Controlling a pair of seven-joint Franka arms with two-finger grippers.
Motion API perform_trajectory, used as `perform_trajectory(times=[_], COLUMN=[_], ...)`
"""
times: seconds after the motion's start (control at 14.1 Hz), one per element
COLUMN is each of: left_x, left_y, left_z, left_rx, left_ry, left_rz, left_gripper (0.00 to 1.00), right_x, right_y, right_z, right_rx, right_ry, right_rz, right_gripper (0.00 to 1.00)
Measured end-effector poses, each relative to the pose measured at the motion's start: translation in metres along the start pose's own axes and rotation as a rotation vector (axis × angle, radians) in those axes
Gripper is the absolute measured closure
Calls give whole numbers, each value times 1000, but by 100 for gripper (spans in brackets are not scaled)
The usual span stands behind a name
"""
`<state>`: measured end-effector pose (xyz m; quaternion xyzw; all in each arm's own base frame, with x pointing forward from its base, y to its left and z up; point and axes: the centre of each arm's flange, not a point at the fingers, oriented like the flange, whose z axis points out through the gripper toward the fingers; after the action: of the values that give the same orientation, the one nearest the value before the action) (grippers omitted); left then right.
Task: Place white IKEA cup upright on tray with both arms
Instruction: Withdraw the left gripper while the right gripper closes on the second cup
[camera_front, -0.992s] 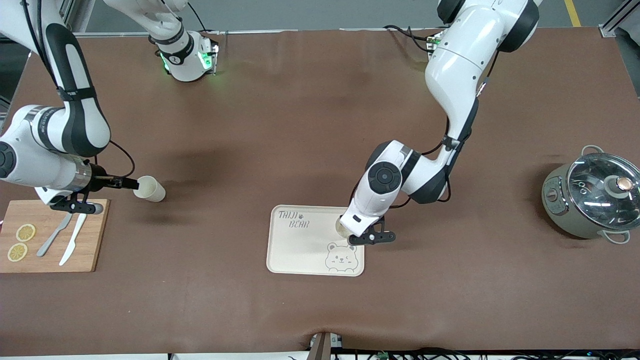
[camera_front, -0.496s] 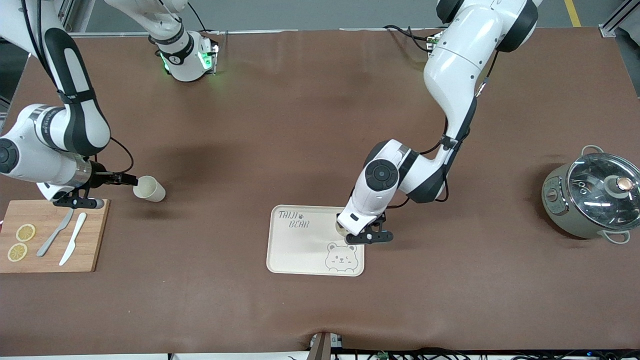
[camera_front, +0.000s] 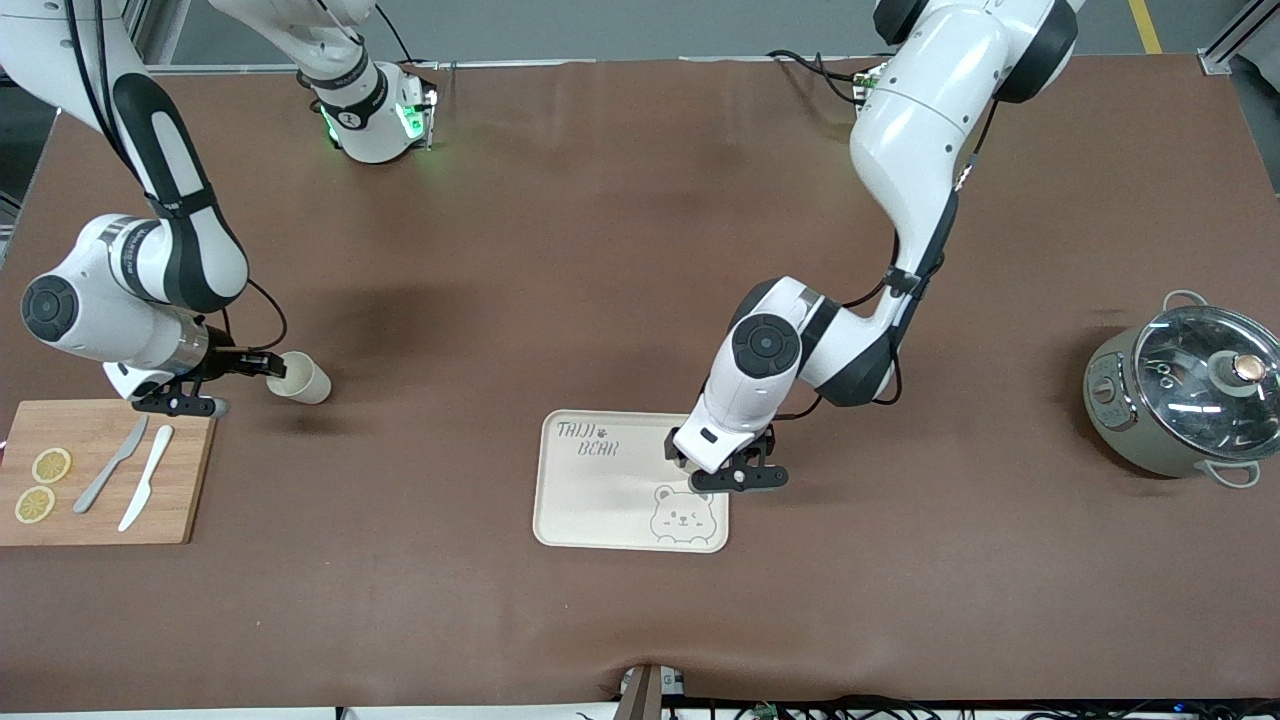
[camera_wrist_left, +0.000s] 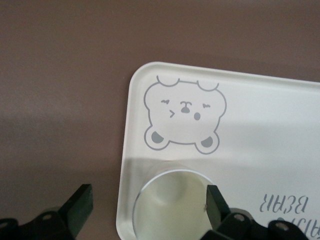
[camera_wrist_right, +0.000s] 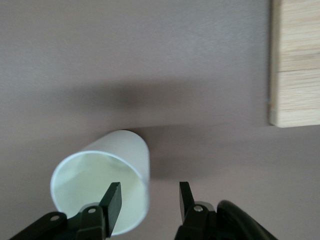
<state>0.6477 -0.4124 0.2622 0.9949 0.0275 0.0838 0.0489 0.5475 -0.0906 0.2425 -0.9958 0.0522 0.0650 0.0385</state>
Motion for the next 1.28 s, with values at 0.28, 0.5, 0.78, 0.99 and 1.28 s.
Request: perform_trajectory(times=[0.28, 0.5, 0.78, 0.99, 1.28], left_x=[28, 55, 79, 88, 88], left_y=[-40, -96, -172, -219, -274], left_z=[-54, -118, -180, -202, -231], left_rx=[71, 119, 151, 148, 138], left_ry=[-33, -76, -117, -131, -131], left_rz=[49, 114, 164, 184, 172], left_gripper=[0, 0, 0, 0, 0], right_x=[1, 1, 1, 13, 28], right_y=[-11, -9, -11, -15, -33], right_z=[5, 5, -1, -34, -71], right_rx=[9, 10, 25, 47, 62], right_ry=[0, -1, -53, -99, -97], right_rz=[-6, -1, 1, 1, 46], right_gripper=[83, 97, 97, 97, 97])
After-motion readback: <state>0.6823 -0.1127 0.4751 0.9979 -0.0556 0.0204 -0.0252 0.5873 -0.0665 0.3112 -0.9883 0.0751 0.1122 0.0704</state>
